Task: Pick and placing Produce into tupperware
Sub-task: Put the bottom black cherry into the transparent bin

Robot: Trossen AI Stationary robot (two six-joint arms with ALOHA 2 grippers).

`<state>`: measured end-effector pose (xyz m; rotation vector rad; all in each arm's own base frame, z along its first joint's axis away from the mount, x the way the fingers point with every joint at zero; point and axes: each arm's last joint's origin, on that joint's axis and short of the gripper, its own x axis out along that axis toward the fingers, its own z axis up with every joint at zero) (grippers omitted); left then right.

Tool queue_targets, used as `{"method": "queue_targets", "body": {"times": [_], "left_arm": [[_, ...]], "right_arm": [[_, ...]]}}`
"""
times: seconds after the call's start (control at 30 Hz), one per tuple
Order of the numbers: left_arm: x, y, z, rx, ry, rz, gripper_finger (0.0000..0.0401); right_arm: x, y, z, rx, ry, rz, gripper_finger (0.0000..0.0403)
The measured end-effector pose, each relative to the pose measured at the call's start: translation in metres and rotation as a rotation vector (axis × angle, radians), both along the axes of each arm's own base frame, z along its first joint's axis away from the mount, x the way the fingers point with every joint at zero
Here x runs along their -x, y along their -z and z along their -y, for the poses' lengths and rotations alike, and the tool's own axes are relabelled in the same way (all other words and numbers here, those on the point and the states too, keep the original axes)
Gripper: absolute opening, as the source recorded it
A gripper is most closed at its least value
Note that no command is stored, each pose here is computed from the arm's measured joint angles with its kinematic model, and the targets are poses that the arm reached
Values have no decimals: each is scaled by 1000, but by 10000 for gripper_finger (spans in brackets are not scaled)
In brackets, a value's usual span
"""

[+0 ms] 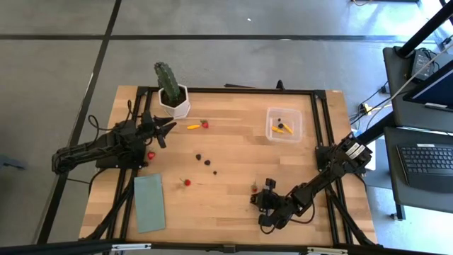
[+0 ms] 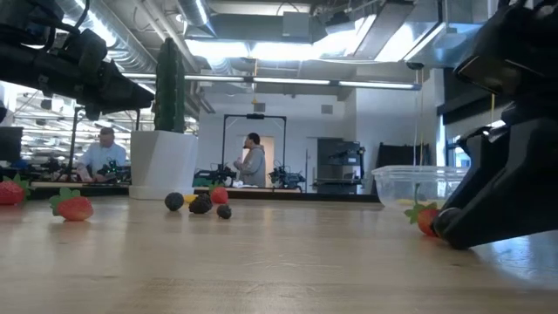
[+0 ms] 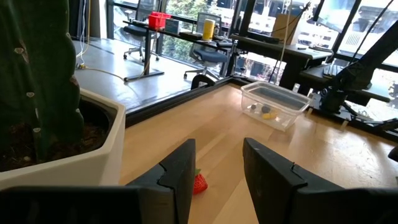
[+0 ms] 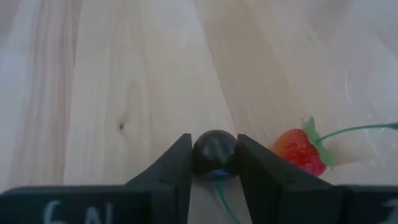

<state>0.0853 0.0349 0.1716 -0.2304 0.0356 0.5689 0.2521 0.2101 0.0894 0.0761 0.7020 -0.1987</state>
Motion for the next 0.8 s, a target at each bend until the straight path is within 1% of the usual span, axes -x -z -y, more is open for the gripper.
{"method": "queue_targets", "body": {"times": [0.2,0.3,0.43,0.5,0.6,0.7,0.8], "left_arm": [[0,0,0,0,0,0,126],[0,0,0,0,0,0,126],[0,0,0,0,0,0,126],[0,0,0,0,0,0,126],[0,0,0,0,-1,0,126],[0,0,0,0,0,0,126],[0,0,0,0,0,0,126]], "right_arm": [[1,-6,0,-112,64,13,108],[0,-25,3,-153,70,47,108],[0,-56,18,-166,85,57,108],[1,-76,29,-179,98,80,108],[2,-107,54,-197,153,118,108],[8,-136,87,-243,262,164,108],[19,-161,123,-292,394,208,108]]}}
